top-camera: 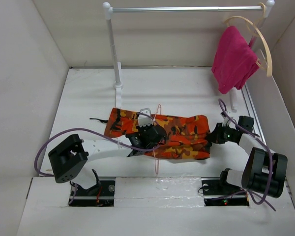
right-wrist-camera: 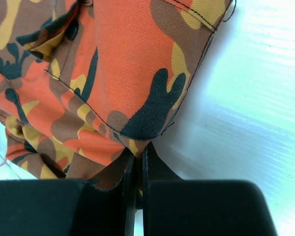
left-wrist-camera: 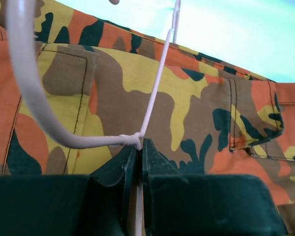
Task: Place the trousers on the hanger
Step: Place the trousers on the hanger, then place the hanger at the clothesline.
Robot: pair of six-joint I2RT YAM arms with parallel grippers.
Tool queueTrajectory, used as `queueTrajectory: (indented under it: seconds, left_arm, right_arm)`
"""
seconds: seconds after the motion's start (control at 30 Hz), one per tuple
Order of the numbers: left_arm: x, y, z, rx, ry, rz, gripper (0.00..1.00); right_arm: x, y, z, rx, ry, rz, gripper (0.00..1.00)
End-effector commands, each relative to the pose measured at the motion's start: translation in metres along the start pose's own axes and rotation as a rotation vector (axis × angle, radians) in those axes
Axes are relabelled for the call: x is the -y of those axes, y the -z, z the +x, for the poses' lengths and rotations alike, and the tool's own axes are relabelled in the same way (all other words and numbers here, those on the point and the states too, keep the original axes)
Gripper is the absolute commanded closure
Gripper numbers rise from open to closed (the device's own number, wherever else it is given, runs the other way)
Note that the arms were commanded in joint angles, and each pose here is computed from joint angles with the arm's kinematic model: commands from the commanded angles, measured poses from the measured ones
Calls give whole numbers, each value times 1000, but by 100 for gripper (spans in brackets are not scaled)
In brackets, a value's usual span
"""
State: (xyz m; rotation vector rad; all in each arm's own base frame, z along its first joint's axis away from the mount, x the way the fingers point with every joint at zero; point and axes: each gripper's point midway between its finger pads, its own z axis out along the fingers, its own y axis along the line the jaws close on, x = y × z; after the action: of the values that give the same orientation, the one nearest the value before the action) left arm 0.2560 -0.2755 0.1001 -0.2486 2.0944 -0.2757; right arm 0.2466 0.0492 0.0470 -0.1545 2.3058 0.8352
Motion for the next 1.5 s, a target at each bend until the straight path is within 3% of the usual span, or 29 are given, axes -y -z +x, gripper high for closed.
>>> queueTrajectory:
  seconds: [0.0, 0.23, 0.27, 0.37, 0.43, 0.5, 0.57, 0.77, 0.97, 1.07, 1.33, 1.47]
  left_arm:
    - [12, 11, -26, 53, 5, 12, 100]
    - [38, 24, -59, 110, 52, 28, 100]
    - [44, 29, -62, 115, 47, 49, 100]
    - [58, 46, -81, 134, 76, 90, 100]
    - [67, 58, -104, 152, 81, 106, 100]
    - [73, 71, -124, 170, 63, 132, 100]
    - [87, 88, -153, 200, 83, 179, 100]
    - [112, 128, -215, 239, 61, 257, 100]
    - [133, 150, -247, 264, 54, 331, 100]
    - [141, 156, -257, 275, 61, 358, 100]
    - [148, 161, -265, 283, 69, 382, 100]
    - [149, 166, -268, 282, 82, 402, 100]
  right_arm:
    - [10, 2, -25, 66, 94, 28, 100]
    - [16, 1, -15, 35, 76, 64, 97]
    - [12, 1, -12, 18, 72, 52, 77]
    - [2, 13, -25, 32, 106, 59, 42]
    - [-16, 28, -49, 91, 172, 65, 38]
    - [-40, 38, -63, 128, 186, 40, 38]
    - [-76, 62, -96, 226, 276, 30, 35]
    - [-191, 103, -162, 361, 486, -125, 34]
    - [-313, 126, -171, 497, 474, -489, 29]
    - [-355, 113, -160, 463, 398, -626, 28]
    - [-397, 86, -147, 422, 352, -706, 27]
    - [-398, 72, -139, 407, 319, -708, 32]
